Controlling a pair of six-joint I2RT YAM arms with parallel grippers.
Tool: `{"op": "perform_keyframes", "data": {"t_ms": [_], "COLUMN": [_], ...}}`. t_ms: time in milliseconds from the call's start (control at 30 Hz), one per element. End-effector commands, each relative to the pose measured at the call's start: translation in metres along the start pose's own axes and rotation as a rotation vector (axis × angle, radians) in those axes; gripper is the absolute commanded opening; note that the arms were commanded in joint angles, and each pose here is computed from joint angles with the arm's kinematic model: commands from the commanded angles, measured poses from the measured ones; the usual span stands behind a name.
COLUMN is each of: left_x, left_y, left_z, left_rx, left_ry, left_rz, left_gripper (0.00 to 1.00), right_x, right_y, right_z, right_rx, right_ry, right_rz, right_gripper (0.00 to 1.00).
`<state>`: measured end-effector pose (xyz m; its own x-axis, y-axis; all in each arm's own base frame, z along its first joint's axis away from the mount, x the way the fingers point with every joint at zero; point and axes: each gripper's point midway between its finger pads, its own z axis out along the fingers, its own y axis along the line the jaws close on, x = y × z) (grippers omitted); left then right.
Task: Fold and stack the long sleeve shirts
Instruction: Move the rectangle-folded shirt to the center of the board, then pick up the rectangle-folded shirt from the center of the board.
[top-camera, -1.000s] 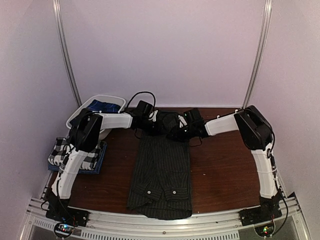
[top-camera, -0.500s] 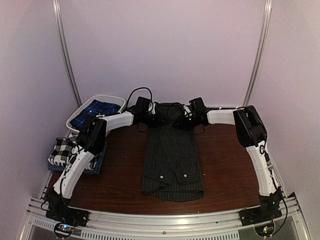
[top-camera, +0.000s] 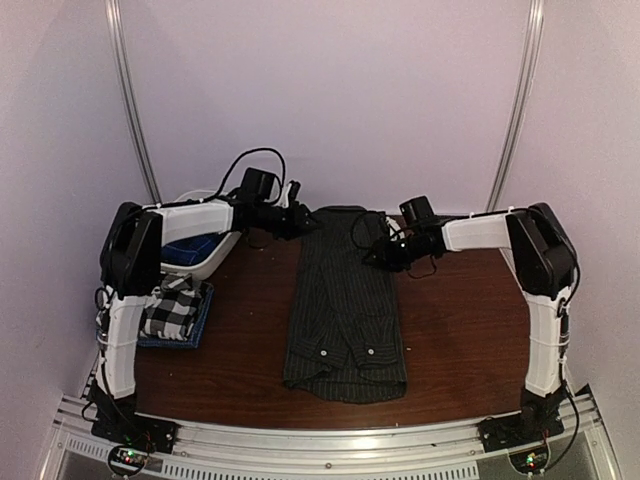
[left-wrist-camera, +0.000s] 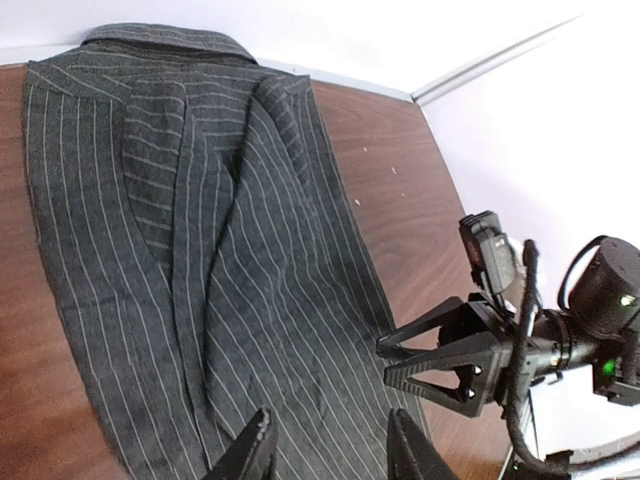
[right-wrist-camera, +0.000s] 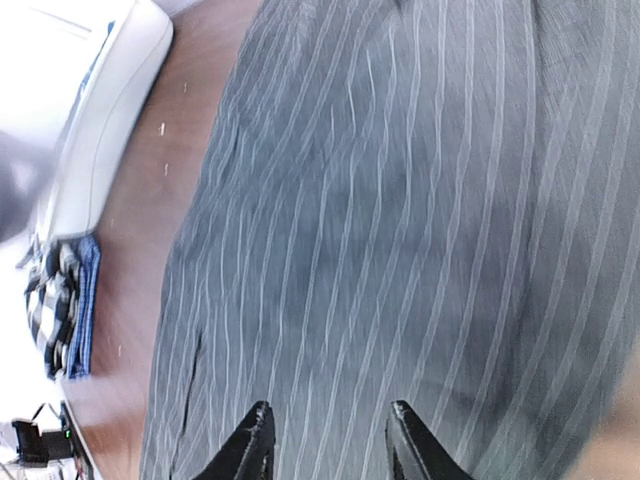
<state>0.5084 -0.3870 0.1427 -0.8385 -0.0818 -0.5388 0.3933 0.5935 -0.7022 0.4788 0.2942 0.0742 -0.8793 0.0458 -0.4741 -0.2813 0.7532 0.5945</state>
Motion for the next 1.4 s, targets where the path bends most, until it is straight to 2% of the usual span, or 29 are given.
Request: {"op": "perform_keyframes", "data": {"t_ms": [0, 167, 333, 600, 867, 1100, 1367], "left_x": [0.02, 0.064, 0.113, 0.165, 0.232, 0.259, 0.278], "left_y": [-0.018, -0.024, -0.028, -0.027, -0.012, -0.006, 0.001], "left_z": [-0.032, -0.056, -0.072, -0.104, -0.129, -0.134, -0.121], "left_rx": [0.039, 0.042, 0.036, -0.013, -0.064, -0.058, -0.064], "left_ry": [0.013, 0.067, 0.14, 0.213, 0.318, 0.349, 0.406], "left_rz": [0.032, 0.014, -0.003, -0.032, -0.072, -0.103, -0.112], "left_gripper": [0.38, 0.39, 0.38, 0.39, 0.42, 0.47, 0.48], "right_x": [0.037, 0.087, 0.114, 0.153, 0.208, 0.246, 0.259], "right_y": [0.002, 0.0, -0.004, 0.007, 0.019, 0.026, 0.028], "right_z": [-0.022, -0.051, -0.071, -0.098, -0.13, -0.126, -0.118], "right_rx": [-0.039, -0.043, -0.018, 0.042, 0.036, -0.013, -0.03], "right_ry": [0.015, 0.034, 0.045, 0.089, 0.105, 0.152, 0.174], "right_rz": [0.026, 0.048, 0.039, -0.013, 0.038, 0.09, 0.121], "right_gripper": [0.4, 0.4, 0.41, 0.41, 0.43, 0.51, 0.54]}}
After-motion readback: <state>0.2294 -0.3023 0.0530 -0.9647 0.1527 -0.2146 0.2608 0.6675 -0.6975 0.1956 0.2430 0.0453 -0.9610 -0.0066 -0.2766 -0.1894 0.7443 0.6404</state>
